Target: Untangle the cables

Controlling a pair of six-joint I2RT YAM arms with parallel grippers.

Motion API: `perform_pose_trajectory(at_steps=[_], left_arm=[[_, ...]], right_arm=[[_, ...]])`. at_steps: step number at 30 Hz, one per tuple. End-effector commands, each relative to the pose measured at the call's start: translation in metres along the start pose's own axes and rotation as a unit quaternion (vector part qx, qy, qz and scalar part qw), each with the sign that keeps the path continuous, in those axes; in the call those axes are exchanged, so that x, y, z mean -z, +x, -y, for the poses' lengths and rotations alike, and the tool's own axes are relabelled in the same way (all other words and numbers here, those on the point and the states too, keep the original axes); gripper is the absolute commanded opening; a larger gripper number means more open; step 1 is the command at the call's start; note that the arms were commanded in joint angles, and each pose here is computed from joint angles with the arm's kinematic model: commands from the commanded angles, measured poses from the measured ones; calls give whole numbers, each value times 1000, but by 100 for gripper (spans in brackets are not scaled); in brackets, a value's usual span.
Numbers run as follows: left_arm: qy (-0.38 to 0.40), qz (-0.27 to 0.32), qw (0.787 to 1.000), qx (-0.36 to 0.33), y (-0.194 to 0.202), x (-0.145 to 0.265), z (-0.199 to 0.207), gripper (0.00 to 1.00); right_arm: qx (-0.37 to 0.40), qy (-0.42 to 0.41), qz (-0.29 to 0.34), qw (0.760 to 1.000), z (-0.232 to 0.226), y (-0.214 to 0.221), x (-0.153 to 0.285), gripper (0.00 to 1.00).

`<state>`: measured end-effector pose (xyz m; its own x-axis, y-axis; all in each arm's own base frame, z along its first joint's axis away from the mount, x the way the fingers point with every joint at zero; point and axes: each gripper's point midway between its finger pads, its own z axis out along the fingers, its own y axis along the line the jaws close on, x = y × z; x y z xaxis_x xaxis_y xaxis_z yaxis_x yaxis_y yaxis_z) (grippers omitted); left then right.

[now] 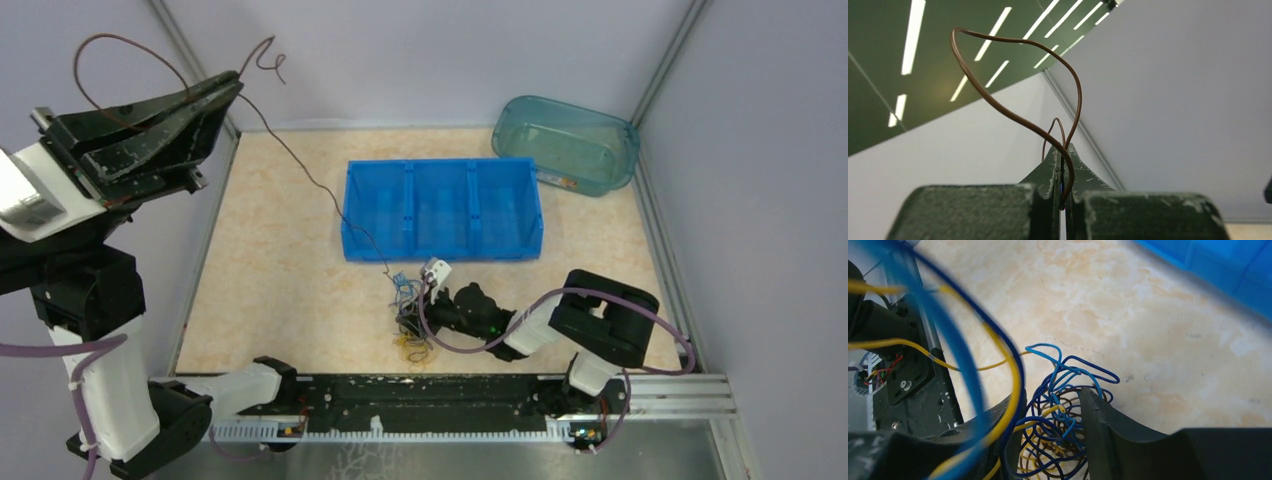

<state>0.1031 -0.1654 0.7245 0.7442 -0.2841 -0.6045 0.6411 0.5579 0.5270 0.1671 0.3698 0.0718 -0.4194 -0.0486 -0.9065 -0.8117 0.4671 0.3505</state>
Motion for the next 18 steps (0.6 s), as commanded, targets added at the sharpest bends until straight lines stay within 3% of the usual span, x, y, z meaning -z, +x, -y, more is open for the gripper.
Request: perform_pose_trajectory(at_steps=[1,8,14,18], left_arm=[[-53,44,994,-88,-37,-1,-25,0],[-110,90,969,-202,-80,3,-49,0],[-177,124,934,-286,-109,14,-70,0],[-145,88,950,-261,-86,8,-64,0]], right_arm=[[-26,9,41,999,3,-2,8,42],[-60,40,26,997,22,34,30,40],[-86,47,45,994,26,37,43,41],[-91,40,65,993,23,28,49,44]])
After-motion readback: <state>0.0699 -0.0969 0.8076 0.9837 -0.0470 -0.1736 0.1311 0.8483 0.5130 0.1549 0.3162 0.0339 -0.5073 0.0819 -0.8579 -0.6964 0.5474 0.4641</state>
